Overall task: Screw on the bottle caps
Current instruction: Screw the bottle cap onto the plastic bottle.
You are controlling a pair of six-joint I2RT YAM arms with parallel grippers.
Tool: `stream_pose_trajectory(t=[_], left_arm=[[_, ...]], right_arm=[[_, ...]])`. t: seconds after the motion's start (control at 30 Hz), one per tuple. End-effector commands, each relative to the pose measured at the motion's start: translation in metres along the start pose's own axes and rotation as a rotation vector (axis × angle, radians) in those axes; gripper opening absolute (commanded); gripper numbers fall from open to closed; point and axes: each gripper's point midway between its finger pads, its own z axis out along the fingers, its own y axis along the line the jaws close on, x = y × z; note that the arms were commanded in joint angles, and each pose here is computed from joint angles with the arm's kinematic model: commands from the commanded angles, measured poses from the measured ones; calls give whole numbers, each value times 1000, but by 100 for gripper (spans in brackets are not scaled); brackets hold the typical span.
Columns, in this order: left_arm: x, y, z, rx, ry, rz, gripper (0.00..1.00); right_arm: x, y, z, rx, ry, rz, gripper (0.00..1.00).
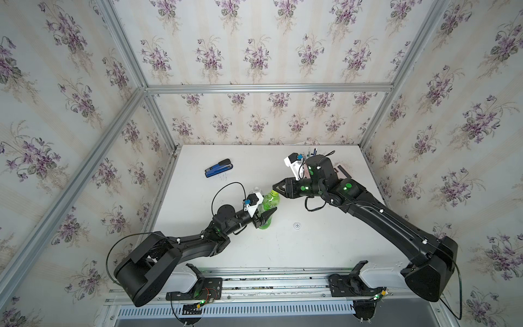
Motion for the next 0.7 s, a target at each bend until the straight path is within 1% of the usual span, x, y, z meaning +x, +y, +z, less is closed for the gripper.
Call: stream_pose_trajectory(t=[0.0, 0.13, 0.23, 0.33, 0.43, 0.67], left_arm=[[-23, 0, 0, 7, -86, 29, 62], [-21, -1, 1, 10, -87, 27, 62], [-22, -1, 1, 11, -90, 28, 62], [-24, -1, -1, 9, -93, 28, 62], [-26, -1, -1, 9, -99, 28, 62], [-28, -2, -2, 12, -105, 24, 62]], right_arm=[[-1, -5, -7, 54, 3, -39, 42], [-19, 4, -19, 53, -52, -98, 51], [-28, 9, -21, 45, -88, -132, 53], [-32, 19, -17, -30, -131, -167, 55], [-31, 25, -13, -96, -168, -190, 55], [-29, 27, -9, -128, -183, -233, 44]])
